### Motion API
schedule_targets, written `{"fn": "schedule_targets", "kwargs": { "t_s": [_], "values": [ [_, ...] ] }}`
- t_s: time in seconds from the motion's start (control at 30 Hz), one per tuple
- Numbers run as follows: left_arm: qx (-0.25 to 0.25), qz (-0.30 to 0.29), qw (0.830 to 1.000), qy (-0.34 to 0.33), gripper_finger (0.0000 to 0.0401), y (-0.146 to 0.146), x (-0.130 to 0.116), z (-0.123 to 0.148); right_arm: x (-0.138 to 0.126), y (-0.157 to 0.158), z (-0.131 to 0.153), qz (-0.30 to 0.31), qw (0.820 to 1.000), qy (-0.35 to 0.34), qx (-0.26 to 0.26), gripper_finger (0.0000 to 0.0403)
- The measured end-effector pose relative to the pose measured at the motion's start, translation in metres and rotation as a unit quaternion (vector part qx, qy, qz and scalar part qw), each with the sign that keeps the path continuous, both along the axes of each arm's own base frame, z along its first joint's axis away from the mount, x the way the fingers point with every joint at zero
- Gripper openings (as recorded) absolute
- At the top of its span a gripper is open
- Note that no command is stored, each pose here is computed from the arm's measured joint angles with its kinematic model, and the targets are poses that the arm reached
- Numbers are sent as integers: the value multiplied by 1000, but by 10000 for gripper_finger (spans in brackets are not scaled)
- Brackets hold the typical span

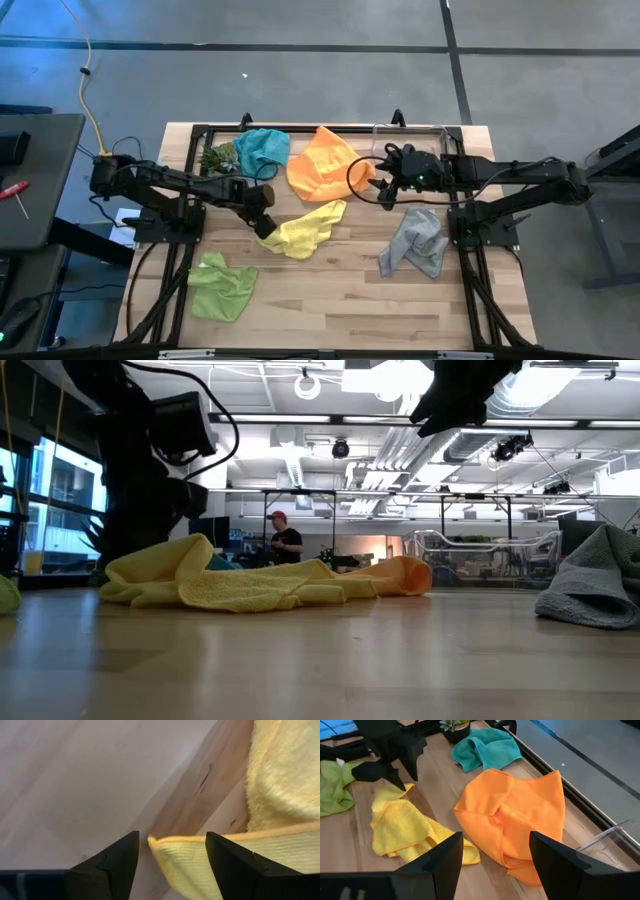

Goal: Fold microfiber towels

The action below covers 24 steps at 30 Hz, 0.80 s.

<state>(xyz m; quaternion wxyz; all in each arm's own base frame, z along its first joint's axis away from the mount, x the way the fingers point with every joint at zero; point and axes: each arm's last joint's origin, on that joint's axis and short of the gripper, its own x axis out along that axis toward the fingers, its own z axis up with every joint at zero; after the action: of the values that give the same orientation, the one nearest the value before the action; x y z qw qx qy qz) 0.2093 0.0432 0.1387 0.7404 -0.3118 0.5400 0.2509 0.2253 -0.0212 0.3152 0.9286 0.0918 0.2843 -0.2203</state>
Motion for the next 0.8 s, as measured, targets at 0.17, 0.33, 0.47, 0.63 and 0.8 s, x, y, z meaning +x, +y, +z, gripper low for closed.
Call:
{"fn": "schedule_targets", "kwargs": {
  "t_s": [0.17,0.33,0.47,0.63,0.8],
  "values": [
    [4,-12,999,32,210,-4,3,-10,0,0,0,-1,1000,-1,1,222],
    [19,-12,999,42,170,-6,3,-12,0,0,0,-3,1000,-2,3,222],
    [32,-22,998,46,85,-6,-1,-8,0,0,0,-3,1000,-3,4,222],
    [24,-52,997,45,14,-7,-11,5,0,0,1,-6,1000,-7,7,222],
    [40,-76,996,-10,4,-5,-13,51,5,2,6,11,997,-56,51,222]
  ]
}}
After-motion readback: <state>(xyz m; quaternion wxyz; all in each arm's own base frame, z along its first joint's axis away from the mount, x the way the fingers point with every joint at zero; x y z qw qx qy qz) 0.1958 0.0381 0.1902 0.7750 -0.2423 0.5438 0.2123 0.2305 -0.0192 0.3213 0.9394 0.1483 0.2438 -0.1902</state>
